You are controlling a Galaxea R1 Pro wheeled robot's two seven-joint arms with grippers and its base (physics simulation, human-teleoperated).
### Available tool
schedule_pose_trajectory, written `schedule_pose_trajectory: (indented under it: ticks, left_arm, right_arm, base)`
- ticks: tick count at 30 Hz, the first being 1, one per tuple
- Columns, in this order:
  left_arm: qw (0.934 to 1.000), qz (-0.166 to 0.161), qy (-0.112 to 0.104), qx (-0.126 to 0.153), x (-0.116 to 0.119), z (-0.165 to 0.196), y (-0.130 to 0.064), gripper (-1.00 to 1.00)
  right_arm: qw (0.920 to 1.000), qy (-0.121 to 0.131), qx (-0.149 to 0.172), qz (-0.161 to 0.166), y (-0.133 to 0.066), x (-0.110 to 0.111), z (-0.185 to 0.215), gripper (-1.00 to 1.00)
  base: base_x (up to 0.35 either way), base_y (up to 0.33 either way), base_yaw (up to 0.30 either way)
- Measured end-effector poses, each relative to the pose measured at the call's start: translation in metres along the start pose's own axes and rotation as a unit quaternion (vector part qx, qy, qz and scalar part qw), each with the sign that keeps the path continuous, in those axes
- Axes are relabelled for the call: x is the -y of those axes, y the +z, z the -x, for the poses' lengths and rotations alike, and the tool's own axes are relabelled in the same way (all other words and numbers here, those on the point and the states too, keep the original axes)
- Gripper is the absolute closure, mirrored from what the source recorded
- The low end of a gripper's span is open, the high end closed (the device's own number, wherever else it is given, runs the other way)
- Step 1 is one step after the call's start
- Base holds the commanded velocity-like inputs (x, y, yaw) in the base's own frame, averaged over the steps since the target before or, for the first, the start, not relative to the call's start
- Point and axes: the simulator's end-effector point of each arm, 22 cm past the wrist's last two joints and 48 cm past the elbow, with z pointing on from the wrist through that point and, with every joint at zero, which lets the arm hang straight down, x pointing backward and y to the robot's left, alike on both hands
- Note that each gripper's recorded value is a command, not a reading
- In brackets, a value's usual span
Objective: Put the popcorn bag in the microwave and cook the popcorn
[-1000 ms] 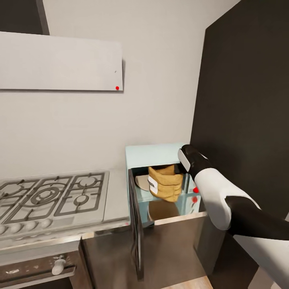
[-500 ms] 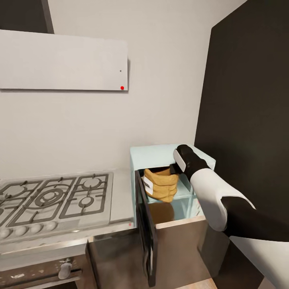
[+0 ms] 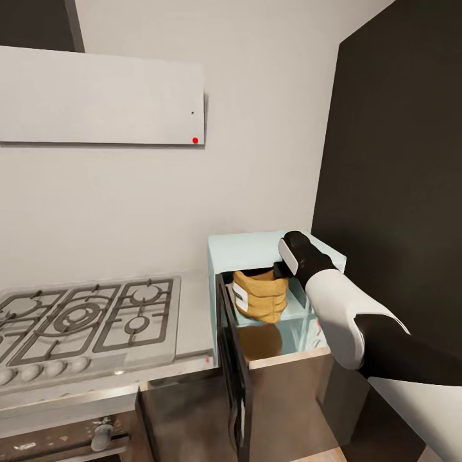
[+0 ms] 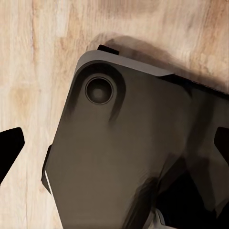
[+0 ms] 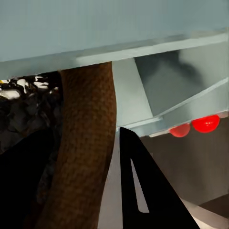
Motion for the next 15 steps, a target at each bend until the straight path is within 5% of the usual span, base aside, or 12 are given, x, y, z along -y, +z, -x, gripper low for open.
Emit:
schedule_pose_trajectory:
  ticks: [6,7,15]
  left_arm:
    - [1.0,0.0,-0.001,0.0,-0.0001,0.0001,0.0001,-1.0]
    - [1.0,0.0,0.0,0.0,0.0,0.0002,0.0001,-1.0]
    - [1.0,0.0,-0.001,0.0,-0.0002,0.0002,0.0001,-1.0]
  right_arm:
    - [1.0,0.0,0.0,0.0,0.0005,-0.0002,-0.0001,1.0]
    - [1.0,0.0,0.0,0.0,0.0005,-0.0003,-0.0001,-1.0]
    - [1.0,0.003,-0.001,0.008,0.0005,-0.0027,-0.0002,-1.0]
  base:
    - [0.031,0.0,0.0]
    - [0.001,0.0,0.0]
    - [0.0,0.0,0.0]
